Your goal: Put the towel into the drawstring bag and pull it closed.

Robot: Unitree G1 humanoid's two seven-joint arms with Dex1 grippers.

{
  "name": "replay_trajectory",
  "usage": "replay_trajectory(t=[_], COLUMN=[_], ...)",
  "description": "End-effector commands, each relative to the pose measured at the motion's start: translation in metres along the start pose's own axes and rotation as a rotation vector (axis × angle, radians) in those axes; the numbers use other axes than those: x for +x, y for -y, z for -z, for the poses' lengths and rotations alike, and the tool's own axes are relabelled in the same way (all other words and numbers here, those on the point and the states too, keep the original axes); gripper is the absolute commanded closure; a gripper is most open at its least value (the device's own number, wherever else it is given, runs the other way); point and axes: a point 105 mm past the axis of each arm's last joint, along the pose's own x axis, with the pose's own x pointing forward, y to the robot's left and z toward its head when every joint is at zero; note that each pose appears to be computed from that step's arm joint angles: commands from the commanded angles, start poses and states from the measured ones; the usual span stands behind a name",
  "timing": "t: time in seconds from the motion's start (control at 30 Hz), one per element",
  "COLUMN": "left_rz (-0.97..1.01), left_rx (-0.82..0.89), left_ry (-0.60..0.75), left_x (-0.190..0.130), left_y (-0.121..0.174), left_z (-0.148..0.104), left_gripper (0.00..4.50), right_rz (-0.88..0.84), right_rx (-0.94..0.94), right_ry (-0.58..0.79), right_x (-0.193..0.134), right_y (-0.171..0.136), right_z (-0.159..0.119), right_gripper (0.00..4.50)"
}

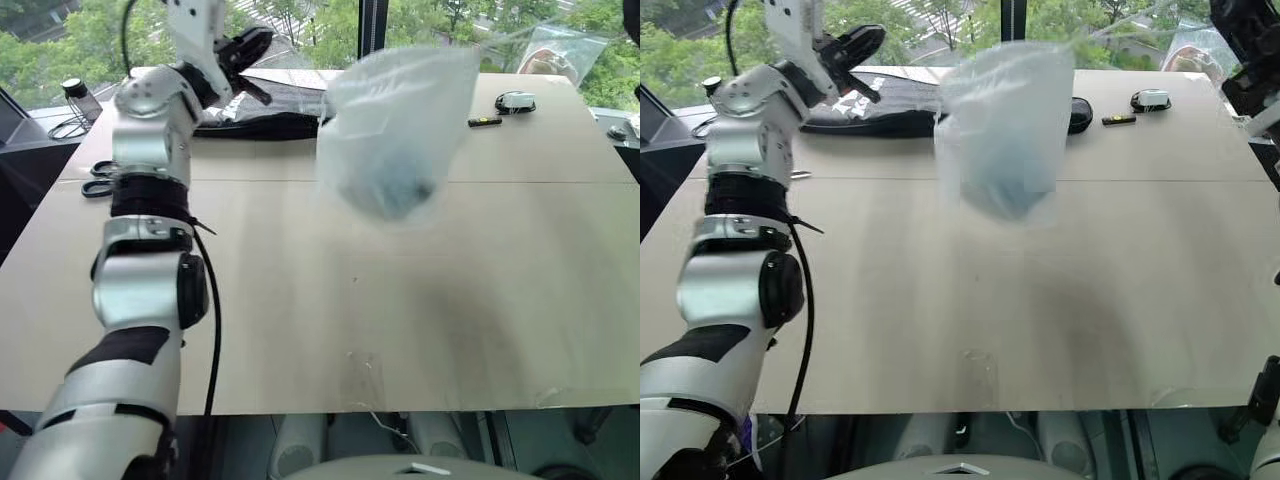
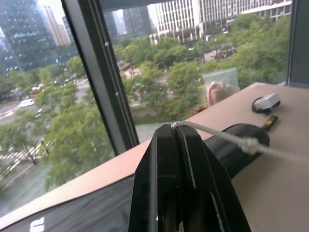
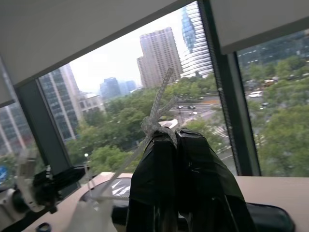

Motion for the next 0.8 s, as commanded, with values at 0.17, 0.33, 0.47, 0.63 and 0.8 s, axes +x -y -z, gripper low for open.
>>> replay_trajectory(t=[0.17,0.33,0.47,0.63,0.8], left_rz=[-0.033,0.128,-0.035,-0.072,-0.297], left_rx=[-0.016,0.104,0.029,0.073,0.056], left_ry=[0.254,-0.019,0.11,-0.069,-0.101], left_x=[0.01,0.004,0.005,-0.012,-0.034], left_y=[-0.007,0.019,-0.016,-0.022,-0.056], left_z=[-0.072,0.004,-0.041,0.018,0.032], left_gripper=[4.43,4.43,4.43,4.43,4.43], right_rz=[-0.135,-0.037,0.057,0.273,0.548], right_rx=[-0.044,-0.109,-0.211,-0.349,-0.493], right_ry=[0.101,-0.032,0.068,-0.019,0.008], right_x=[0.01,0.004,-0.001,-0.013,-0.038], right_y=[-0.035,-0.005,0.016,0.062,0.107], right_z=[-0.029,0.013,-0.032,-0.015,-0.034], right_gripper=[4.5,4.5,4.5,4.5,4.5])
